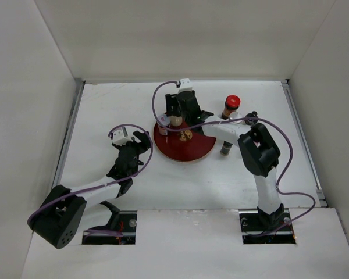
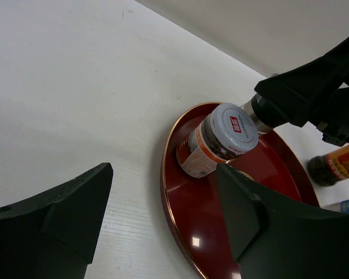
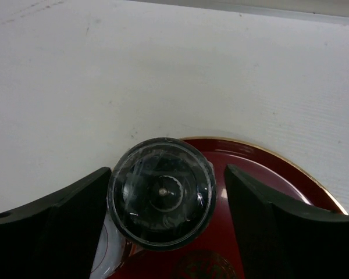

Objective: Organize the condiment bottles

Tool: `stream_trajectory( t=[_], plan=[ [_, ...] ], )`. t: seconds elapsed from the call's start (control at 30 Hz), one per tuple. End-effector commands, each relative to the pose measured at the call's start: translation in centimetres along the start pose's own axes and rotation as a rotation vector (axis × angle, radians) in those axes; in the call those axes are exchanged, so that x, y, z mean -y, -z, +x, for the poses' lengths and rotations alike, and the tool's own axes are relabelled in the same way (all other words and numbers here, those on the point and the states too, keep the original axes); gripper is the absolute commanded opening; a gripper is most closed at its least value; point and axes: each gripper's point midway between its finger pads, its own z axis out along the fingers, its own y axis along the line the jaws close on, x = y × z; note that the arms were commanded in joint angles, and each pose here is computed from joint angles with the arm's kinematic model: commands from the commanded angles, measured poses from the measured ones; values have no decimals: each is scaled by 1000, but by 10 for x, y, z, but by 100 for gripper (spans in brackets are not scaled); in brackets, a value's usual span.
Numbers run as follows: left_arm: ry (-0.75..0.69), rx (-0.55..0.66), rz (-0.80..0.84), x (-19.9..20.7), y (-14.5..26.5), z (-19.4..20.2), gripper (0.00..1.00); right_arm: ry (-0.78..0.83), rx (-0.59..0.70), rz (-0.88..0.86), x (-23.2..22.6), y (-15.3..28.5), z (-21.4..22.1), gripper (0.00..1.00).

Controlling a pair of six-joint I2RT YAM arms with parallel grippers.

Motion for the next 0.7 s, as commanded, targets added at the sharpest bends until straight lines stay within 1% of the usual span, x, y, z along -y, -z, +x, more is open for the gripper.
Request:
stream_trajectory(
  t=[0.0, 0.03, 0.07, 0.17, 0.27, 0.37, 0.47, 0.53, 0.57, 0.63, 0.67],
  plan=[
    [47, 45, 40, 15, -3, -16, 70, -63, 112, -36, -13, 11, -40, 87],
    [44, 41, 38, 14, -3, -14, 70, -71, 122, -48, -15, 16, -47, 92],
    [42, 38, 36, 14, -5, -13, 70, -80, 137, -62, -17, 21, -56, 95],
    [43, 32, 46, 17, -4, -12, 70, -109, 183, -90, -15, 42, -87, 99],
    [45, 36, 43, 16, -4, -13, 70, -152, 231, -69, 9, 66, -113, 100],
    [51, 45, 47, 16, -2, -16, 70, -177, 247, -14, 49, 84, -120, 100],
    [53, 47, 45, 15, -2, -16, 70, -198, 246, 77, 100, 99, -112, 90],
    [52, 43, 50, 16, -2, -15, 70, -170, 228, 167, 144, 106, -106, 71],
    [53, 43, 50, 17, -1, -15, 70, -151, 209, 218, 167, 109, -103, 63],
    [54, 43, 52, 19, -1, -14, 70, -130, 147, 313, 204, 113, -97, 61],
    [54, 43, 52, 19, -1, -14, 70, -120, 93, 356, 219, 113, -90, 63]
  ],
)
